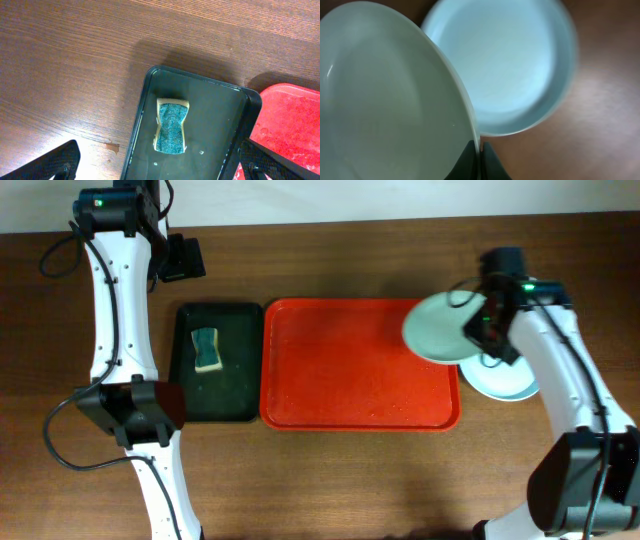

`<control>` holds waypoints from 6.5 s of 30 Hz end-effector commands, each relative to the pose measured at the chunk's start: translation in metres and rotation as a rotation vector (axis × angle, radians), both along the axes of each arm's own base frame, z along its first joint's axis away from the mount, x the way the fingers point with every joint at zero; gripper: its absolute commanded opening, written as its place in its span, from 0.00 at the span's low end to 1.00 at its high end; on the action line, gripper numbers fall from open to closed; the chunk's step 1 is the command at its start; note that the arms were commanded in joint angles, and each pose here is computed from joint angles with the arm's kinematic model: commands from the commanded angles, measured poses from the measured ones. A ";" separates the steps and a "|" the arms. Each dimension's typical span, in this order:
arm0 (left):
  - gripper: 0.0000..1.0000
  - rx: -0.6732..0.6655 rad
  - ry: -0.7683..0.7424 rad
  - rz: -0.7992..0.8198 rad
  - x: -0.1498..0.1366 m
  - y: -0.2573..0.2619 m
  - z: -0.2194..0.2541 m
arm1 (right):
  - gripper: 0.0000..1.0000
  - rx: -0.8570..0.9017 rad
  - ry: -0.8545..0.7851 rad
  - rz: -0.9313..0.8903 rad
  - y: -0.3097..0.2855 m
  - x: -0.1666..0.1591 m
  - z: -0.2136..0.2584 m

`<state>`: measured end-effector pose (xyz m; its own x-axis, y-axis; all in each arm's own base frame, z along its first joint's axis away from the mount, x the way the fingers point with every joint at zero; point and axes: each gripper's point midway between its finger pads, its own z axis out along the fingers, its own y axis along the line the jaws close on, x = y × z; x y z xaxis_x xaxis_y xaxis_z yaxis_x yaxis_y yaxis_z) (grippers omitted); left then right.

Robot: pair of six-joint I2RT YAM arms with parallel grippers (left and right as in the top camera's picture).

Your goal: Clean dirty plates on tray and stack at the side

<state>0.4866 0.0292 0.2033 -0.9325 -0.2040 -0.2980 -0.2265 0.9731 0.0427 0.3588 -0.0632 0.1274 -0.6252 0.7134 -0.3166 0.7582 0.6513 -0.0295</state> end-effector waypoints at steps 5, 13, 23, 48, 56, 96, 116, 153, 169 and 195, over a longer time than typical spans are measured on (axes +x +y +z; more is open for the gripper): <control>0.99 -0.008 -0.008 -0.004 0.000 -0.003 0.003 | 0.04 -0.013 0.071 -0.221 -0.077 -0.043 -0.013; 0.99 -0.008 -0.008 -0.004 0.000 -0.003 0.003 | 0.04 -0.004 0.093 -0.298 -0.097 -0.064 -0.046; 0.99 -0.008 -0.008 -0.004 0.000 -0.003 0.003 | 0.15 0.003 0.110 -0.298 -0.095 -0.067 -0.054; 0.99 -0.008 -0.008 -0.004 0.000 -0.003 0.003 | 0.99 0.285 0.206 0.562 0.052 -0.056 -0.081; 0.99 -0.008 -0.008 -0.004 0.000 -0.003 0.003 | 0.76 0.244 0.251 0.825 0.114 -0.061 -0.081; 0.99 -0.008 -0.008 -0.003 0.000 -0.003 0.003 | 0.99 0.176 -0.003 1.016 0.138 -0.057 -0.001; 0.99 -0.008 -0.008 -0.003 0.000 -0.003 0.003 | 0.99 -0.273 -0.731 1.216 0.136 -0.023 0.273; 0.99 -0.008 -0.008 -0.003 0.000 -0.003 0.003 | 0.98 -0.404 -1.104 1.134 0.116 -0.176 0.216; 0.99 -0.008 -0.008 -0.003 0.000 -0.003 0.003 | 0.98 -0.602 -1.504 1.051 0.122 -0.157 0.180; 0.99 -0.008 -0.008 -0.003 0.000 -0.003 0.003 | 0.98 -0.546 -1.409 0.902 0.099 -0.120 0.096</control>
